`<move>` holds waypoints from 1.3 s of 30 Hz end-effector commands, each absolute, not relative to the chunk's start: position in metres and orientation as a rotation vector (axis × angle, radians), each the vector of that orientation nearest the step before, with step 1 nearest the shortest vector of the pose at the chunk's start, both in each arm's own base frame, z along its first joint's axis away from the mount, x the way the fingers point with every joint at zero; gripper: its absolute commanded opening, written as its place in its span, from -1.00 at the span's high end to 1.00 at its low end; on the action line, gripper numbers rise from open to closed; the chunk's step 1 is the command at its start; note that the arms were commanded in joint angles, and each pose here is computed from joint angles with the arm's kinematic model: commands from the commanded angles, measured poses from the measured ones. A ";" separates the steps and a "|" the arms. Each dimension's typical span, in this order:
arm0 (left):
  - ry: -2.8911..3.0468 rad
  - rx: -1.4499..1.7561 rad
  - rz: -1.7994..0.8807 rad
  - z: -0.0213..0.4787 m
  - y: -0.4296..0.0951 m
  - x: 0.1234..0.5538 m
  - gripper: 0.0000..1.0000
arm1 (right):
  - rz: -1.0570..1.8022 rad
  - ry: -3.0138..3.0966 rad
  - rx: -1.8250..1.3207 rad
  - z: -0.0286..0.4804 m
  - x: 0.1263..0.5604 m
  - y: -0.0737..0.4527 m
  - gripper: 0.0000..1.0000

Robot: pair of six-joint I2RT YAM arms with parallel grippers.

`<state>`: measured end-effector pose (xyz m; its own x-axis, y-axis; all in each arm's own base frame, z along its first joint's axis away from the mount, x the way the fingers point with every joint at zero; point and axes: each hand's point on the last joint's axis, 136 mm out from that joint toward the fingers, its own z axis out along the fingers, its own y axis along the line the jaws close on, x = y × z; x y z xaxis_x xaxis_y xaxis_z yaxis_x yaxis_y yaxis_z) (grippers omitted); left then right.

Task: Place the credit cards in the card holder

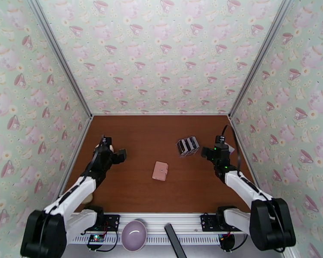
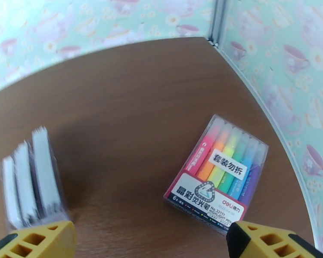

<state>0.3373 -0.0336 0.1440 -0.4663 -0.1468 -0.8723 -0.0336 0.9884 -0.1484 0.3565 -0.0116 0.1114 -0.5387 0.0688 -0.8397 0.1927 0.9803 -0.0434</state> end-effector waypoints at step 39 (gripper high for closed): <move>1.847 0.027 -0.021 0.117 -0.007 0.400 -1.00 | -0.016 1.824 0.008 0.116 0.405 0.011 -1.00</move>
